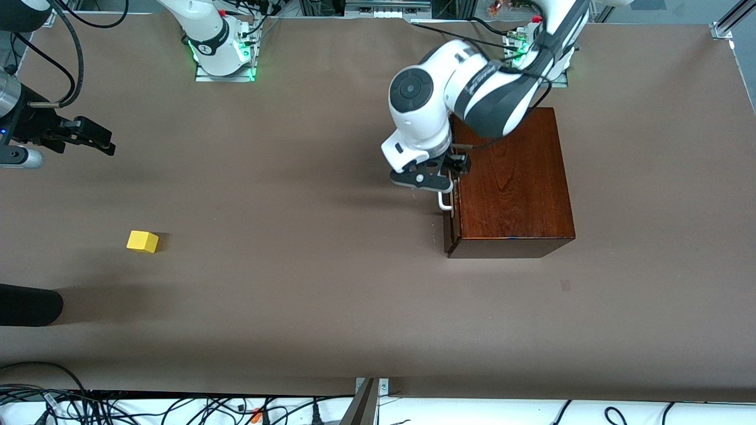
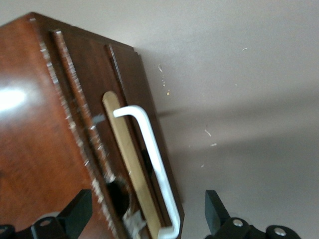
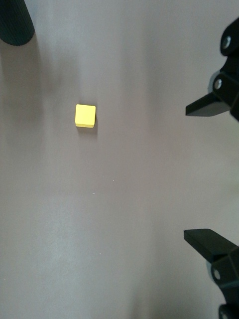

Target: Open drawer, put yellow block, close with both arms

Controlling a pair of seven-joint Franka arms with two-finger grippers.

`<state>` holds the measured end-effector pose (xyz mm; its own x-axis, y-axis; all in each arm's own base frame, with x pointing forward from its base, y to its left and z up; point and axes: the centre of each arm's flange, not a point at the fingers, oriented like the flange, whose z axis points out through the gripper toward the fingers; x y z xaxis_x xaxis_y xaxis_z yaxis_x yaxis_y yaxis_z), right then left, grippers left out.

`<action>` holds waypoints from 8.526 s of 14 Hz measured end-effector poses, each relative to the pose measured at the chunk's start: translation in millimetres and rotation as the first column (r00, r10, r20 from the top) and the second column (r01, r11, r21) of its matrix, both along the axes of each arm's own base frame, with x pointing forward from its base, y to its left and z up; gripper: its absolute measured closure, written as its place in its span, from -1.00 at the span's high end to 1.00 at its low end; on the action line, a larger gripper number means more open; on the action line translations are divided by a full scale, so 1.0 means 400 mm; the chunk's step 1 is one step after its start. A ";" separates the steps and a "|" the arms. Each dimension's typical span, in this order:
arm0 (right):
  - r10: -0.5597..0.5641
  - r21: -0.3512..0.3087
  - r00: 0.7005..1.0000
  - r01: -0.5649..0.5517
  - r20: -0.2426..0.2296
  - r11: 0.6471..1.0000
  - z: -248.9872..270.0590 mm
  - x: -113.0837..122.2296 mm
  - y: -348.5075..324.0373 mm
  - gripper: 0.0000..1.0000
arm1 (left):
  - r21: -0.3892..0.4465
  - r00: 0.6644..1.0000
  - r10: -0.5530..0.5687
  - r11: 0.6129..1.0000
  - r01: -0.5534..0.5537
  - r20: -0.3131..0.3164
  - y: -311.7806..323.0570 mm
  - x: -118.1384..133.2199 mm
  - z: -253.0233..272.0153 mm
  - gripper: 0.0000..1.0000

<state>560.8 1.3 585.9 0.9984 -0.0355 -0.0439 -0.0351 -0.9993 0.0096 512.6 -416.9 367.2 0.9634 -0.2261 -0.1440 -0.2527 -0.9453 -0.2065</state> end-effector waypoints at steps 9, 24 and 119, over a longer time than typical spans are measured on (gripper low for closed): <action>0.000 0.000 1.000 0.000 0.000 1.000 0.000 0.000 0.000 1.00 | 0.012 1.000 0.015 1.000 -0.015 -0.024 -0.047 -0.024 -0.102 1.00; 0.000 0.000 1.000 0.000 0.000 1.000 -0.001 0.000 0.000 1.00 | 0.131 1.000 0.012 0.991 -0.010 -0.016 -0.080 -0.083 -0.256 1.00; -0.158 0.011 0.970 0.163 -0.186 0.987 -0.135 0.077 0.075 0.11 | -0.257 0.956 0.293 0.925 -0.280 0.015 0.928 0.087 0.566 1.00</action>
